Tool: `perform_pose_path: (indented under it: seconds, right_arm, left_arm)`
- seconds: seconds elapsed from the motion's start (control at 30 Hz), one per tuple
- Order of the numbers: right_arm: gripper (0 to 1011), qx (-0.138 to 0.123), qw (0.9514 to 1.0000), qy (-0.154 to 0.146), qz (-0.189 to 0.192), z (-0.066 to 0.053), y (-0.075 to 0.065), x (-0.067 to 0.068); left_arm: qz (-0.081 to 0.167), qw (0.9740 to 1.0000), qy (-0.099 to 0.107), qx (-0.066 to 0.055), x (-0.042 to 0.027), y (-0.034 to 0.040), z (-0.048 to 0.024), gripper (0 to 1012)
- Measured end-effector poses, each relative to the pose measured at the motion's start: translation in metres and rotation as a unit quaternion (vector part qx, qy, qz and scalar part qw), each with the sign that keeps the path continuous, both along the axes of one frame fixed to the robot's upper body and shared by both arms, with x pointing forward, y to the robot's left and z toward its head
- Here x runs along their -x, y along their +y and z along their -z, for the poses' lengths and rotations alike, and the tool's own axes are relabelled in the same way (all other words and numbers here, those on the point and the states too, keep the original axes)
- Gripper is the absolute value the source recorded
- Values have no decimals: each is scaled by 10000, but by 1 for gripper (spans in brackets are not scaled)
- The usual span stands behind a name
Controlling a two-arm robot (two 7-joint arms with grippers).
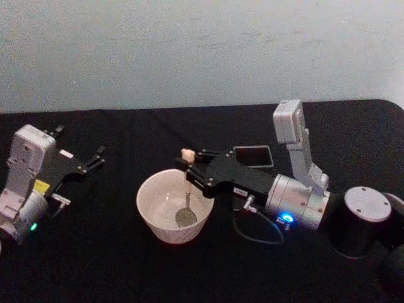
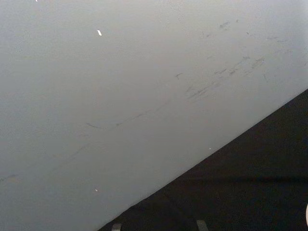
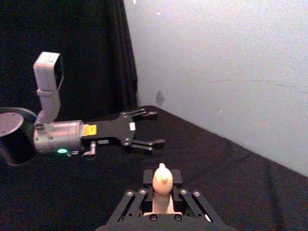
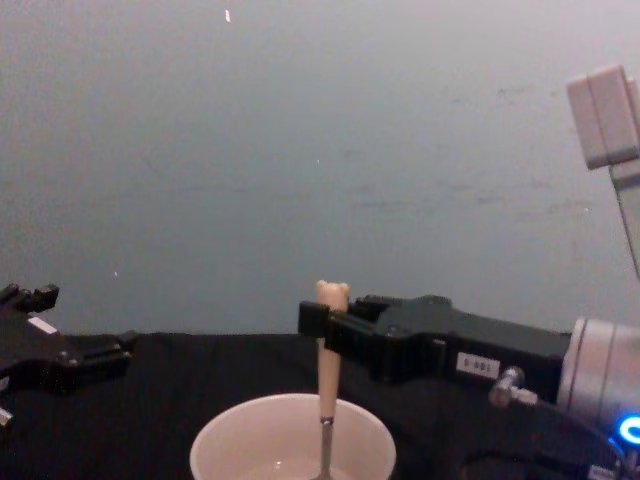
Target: Pick up the stirring spoon with one hand, stir inside the cup, then place it back in its original position.
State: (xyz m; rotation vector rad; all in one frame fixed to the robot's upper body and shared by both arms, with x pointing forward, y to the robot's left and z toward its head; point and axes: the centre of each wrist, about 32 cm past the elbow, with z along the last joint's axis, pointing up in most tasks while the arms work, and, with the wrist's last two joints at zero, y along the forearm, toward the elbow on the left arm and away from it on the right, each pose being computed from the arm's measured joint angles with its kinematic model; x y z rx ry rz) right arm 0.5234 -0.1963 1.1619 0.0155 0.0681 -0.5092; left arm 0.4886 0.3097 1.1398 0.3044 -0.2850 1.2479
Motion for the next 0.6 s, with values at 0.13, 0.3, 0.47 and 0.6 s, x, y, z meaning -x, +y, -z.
perform_pose_path:
  seconds: [0.13,0.3,0.47,0.6]
  right_arm:
    - [212,-16,9999,37,-112,20,74,7]
    - [212,-59,9998,52,-201,33,219,-68]
    - [212,-61,9999,23,-150,31,331,-174]
    - [212,-16,10000,31,5,48,402,-282]
  left_arm:
    - [0,10000,0,0,0,0,0,1001]
    - [0,10000,0,0,0,0,0,1001]
    - [0,10000,0,0,0,0,0,1001]
    - [0,10000,0,0,0,0,0,1001]
